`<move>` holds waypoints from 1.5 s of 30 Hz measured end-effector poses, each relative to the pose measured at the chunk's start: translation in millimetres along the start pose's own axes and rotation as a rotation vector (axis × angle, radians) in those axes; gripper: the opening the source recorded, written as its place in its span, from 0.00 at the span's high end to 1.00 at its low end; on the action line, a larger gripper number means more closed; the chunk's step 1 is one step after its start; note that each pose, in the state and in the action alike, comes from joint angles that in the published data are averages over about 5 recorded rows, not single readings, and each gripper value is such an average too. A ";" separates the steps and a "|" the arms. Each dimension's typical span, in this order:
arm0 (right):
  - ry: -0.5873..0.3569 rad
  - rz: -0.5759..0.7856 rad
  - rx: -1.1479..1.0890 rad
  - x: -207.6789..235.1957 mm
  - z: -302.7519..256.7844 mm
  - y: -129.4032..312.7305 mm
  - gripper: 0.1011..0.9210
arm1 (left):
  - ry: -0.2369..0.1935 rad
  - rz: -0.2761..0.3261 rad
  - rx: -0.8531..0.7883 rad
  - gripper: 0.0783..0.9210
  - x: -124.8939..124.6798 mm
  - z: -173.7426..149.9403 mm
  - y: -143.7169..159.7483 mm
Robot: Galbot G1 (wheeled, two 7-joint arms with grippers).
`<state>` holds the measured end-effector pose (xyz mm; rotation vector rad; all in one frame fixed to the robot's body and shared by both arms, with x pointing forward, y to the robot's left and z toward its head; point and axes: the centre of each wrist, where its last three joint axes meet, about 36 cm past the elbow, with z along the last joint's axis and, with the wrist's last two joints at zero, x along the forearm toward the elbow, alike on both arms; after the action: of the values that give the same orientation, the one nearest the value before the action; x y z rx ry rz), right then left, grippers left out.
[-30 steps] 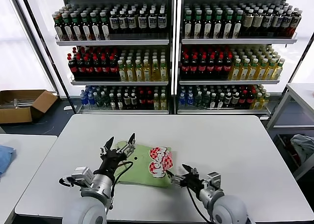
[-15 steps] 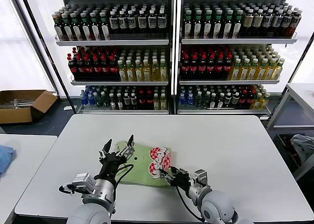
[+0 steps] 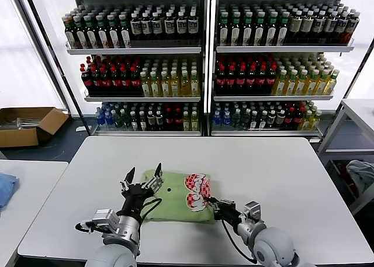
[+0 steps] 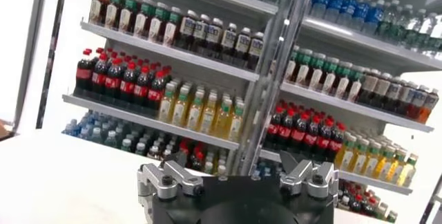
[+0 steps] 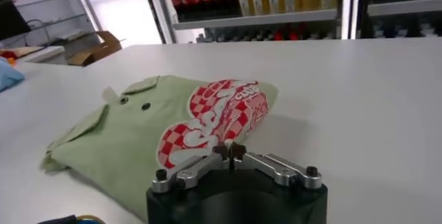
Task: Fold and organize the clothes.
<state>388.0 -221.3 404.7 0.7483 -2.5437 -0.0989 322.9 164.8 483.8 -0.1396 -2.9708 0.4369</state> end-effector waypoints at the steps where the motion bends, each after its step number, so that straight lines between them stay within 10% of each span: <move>1: -0.004 0.006 0.001 3.6 0.3 -3.7 0.99 | 0.001 0.003 -0.001 0.12 -0.5 0.5 -0.2; 34: -0.008 0.178 0.019 92.2 22.9 -78.4 0.98 | 0.099 0.062 -0.276 0.12 -23.8 25.3 78.8; 45: -0.038 0.216 0.035 99.5 21.2 -85.8 0.64 | 0.105 0.067 -0.304 0.12 -24.7 23.6 86.5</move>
<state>347.3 -347.8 411.7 0.4844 -2.6507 0.0029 350.0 237.9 433.1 -0.2841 -2.9145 -0.0188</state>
